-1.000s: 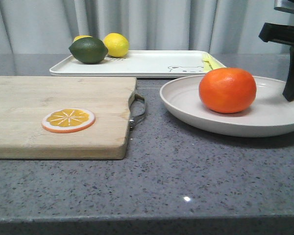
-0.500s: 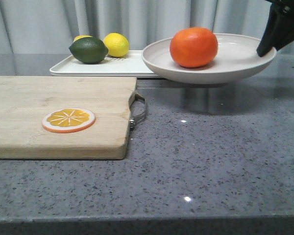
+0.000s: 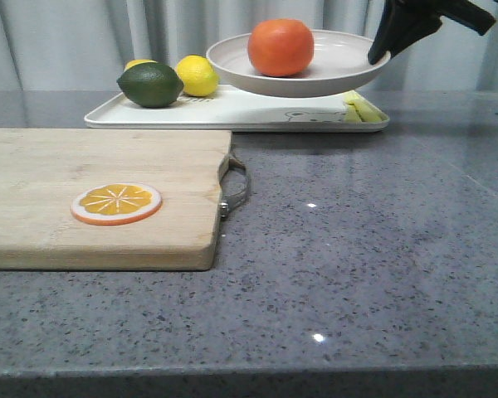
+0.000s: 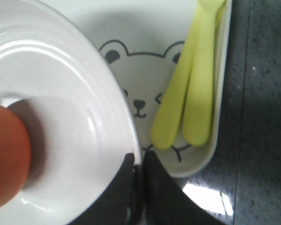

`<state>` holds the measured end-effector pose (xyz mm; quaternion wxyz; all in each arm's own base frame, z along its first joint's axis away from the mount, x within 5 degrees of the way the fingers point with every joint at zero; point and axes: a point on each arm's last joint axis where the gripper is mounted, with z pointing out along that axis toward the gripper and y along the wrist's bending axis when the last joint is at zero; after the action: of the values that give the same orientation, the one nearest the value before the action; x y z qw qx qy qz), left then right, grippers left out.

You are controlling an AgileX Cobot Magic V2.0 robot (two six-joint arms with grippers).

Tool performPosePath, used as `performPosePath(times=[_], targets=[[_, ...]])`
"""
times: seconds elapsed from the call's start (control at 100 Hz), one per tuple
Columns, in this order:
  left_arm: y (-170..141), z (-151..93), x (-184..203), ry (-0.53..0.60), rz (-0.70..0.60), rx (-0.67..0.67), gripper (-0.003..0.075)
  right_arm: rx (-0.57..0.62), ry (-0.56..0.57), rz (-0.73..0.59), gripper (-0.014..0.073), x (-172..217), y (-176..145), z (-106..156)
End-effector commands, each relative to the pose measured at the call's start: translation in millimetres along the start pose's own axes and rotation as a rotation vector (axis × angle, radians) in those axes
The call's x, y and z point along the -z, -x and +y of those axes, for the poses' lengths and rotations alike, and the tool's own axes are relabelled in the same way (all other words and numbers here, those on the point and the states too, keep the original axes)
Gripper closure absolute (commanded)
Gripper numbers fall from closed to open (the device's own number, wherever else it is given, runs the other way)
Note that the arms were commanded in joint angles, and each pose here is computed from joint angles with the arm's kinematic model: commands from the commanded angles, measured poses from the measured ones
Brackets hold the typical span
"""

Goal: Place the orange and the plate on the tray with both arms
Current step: 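Lift the plate with the orange and carry it onto the tray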

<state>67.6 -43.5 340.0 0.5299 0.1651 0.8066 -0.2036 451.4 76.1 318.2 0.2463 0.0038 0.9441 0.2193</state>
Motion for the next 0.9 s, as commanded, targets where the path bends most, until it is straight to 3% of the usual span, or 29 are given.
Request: performPosePath(times=[0.0,0.33,0.89], targets=[[15,-2,4,-0.016,-0.101,0.017,0.0739,0.018,0.071,-0.117,0.0663,28,21,19],[15,-2,4,-0.016,-0.101,0.017,0.0739,0.014,0.114,-0.173,0.0663,2,51,18],[18,-2,4,-0.015,-0.136,0.010,0.0739,-0.006,0.121,-0.208,0.0663,-37,57,11]])
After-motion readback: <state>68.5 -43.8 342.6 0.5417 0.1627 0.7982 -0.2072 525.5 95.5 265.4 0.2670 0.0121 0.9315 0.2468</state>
